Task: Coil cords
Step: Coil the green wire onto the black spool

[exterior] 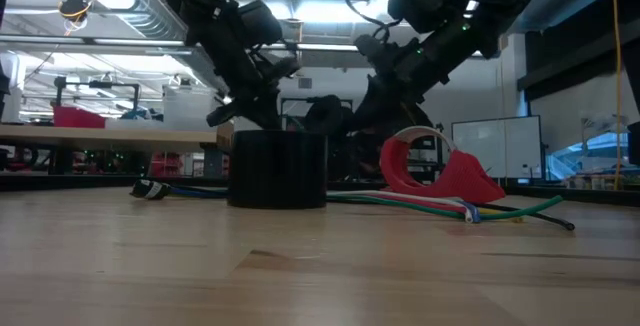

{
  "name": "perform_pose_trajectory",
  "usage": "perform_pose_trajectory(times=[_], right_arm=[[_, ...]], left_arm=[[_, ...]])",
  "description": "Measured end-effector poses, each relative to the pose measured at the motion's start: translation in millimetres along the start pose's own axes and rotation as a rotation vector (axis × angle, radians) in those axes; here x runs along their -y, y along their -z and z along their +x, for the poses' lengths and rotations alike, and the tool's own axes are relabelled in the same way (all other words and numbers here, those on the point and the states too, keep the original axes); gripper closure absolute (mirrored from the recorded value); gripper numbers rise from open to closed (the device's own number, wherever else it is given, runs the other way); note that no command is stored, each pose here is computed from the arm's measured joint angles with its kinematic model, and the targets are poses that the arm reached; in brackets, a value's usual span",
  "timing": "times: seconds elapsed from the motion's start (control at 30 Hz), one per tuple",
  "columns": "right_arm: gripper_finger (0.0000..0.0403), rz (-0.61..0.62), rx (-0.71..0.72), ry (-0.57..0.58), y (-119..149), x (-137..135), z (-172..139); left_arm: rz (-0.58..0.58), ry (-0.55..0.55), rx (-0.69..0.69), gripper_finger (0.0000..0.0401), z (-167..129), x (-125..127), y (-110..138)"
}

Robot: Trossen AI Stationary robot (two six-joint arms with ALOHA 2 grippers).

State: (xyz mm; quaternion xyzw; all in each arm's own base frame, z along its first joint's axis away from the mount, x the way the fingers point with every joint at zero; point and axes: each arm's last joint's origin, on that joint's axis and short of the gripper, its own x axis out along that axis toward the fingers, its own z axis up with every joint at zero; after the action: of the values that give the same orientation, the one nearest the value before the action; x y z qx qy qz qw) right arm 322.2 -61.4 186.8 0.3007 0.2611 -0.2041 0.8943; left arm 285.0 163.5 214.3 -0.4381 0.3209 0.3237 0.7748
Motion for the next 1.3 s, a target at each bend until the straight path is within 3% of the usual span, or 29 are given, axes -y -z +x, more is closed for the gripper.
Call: perform_pose_trajectory(times=[0.23, 0.8, 1.1, 1.3], right_arm=[[0.0403, -0.023, 0.01, 0.043, 3, -2, 0], [0.0403, -0.031, 0.094, 0.225, 2, 5, -1], [0.0403, -0.043, 0.063, 0.259, 6, 8, -2], [0.0403, -0.055, 0.092, 0.271, 4, 8, -2]], left_arm=[[-0.029, 0.106, 0.052, 0.04, -1, 8, -7], [-0.066, 0.213, -0.015, 0.04, 1, 35, 13], [-0.165, 0.318, 0.09, 0.04, -3, 39, -3], [-0.146, 0.347, 0.113, 0.04, -3, 51, 4]])
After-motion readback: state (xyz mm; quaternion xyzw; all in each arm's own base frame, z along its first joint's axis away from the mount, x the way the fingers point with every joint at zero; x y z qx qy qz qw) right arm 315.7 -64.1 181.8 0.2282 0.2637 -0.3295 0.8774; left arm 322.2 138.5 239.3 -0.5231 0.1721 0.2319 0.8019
